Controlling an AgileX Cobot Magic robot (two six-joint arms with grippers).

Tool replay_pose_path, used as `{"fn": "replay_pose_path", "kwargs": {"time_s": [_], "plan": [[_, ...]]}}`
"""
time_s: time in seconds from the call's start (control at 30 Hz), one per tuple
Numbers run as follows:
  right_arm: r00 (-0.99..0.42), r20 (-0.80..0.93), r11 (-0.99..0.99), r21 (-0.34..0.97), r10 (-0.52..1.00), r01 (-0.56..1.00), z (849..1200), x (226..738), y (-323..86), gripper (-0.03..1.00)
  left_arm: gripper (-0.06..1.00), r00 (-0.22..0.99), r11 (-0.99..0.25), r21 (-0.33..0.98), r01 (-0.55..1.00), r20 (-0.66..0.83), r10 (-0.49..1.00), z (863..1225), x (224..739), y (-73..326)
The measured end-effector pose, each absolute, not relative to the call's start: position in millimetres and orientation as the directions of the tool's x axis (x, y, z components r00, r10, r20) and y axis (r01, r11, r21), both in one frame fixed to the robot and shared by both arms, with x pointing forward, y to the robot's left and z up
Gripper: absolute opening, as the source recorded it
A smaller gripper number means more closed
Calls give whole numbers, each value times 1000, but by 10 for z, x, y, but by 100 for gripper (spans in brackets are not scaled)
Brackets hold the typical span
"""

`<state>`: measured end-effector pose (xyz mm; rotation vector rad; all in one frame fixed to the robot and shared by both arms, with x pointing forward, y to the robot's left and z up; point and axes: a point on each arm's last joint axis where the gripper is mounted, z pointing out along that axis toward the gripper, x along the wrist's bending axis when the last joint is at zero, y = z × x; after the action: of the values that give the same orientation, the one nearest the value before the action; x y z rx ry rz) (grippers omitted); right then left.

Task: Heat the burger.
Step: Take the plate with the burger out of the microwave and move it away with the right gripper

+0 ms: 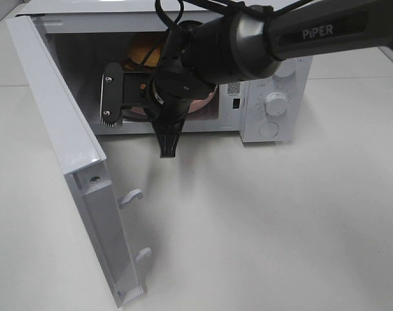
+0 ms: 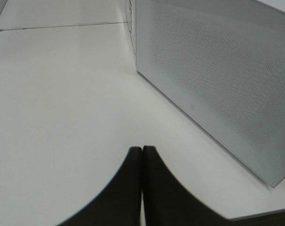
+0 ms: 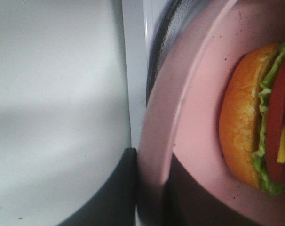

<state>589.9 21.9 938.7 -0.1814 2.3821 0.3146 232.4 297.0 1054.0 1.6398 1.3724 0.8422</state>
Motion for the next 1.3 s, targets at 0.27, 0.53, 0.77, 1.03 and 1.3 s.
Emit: {"fn": "replay_pose_path", "kwargs": {"time_s": [0.27,0.53,0.77,1.03,1.3], "plan": [[-729,-679,957,146,-87,-251,9430,5809,141,10,0,183,-71,897,436,-11,983,10540,2324,2970],[-721,-674,945,106,-160,-309,9438,5668,25,10,0,183,-71,897,436,-11,983,10540,2324,2970],[-716,-663,929,80,-220,-360,9420,5486,-118,10,0,183,-71,897,436,-11,983,10540,2324,2970],[-710,-656,910,83,-257,-405,9440,5271,-295,10,0,183,-71,897,436,-11,983,10540,2324,2970],[-694,-647,890,53,-315,-453,9476,4975,-576,10,0,183,-71,897,436,-11,983,10540,2324,2970]]}}
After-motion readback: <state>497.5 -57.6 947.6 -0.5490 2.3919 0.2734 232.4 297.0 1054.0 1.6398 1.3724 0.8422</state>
